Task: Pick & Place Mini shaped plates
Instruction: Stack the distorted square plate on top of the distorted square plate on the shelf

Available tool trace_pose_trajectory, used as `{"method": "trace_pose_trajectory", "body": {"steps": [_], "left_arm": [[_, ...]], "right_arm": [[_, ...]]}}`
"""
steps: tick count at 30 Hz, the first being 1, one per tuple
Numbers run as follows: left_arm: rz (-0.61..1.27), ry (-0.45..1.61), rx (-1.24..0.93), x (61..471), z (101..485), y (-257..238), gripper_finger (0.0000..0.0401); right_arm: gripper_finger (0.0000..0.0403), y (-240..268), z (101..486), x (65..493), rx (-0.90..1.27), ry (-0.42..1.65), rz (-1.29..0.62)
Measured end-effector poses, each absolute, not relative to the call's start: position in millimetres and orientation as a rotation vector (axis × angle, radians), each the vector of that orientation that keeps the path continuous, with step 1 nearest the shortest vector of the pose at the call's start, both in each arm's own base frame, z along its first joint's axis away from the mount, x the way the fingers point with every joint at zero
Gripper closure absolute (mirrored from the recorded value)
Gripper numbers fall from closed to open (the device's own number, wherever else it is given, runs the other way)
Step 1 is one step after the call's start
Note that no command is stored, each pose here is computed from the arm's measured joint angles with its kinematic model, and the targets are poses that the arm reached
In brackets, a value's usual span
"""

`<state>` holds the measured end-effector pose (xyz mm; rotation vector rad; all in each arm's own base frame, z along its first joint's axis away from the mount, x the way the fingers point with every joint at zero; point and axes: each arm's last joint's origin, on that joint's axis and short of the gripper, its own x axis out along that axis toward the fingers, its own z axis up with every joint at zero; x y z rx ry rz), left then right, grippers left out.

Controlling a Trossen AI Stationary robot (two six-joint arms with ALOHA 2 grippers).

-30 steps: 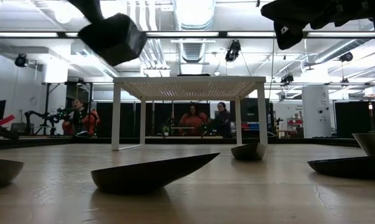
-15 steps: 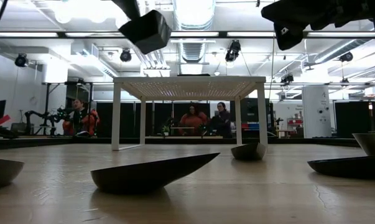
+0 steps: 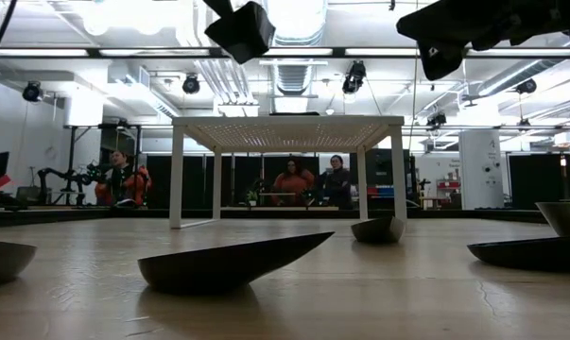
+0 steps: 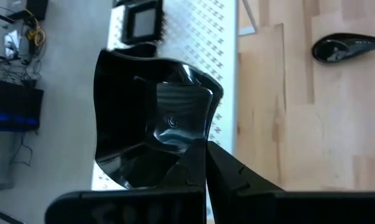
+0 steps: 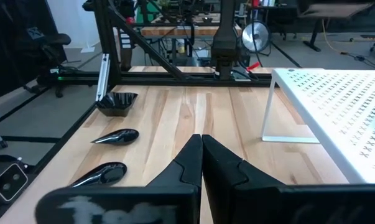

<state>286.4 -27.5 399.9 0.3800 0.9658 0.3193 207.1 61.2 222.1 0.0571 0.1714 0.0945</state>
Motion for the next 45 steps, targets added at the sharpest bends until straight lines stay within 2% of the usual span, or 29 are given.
{"method": "trace_pose_trajectory", "body": {"steps": [29,45], "left_arm": [[0.381,0.851,0.468,303,414,6,0.0401],[0.437,0.939,0.486,328,387,37,0.0401]], "right_arm": [[0.0394,61,221,207,0.059,0.173,0.095],[0.0394,61,221,207,0.058,0.175,0.094]]}}
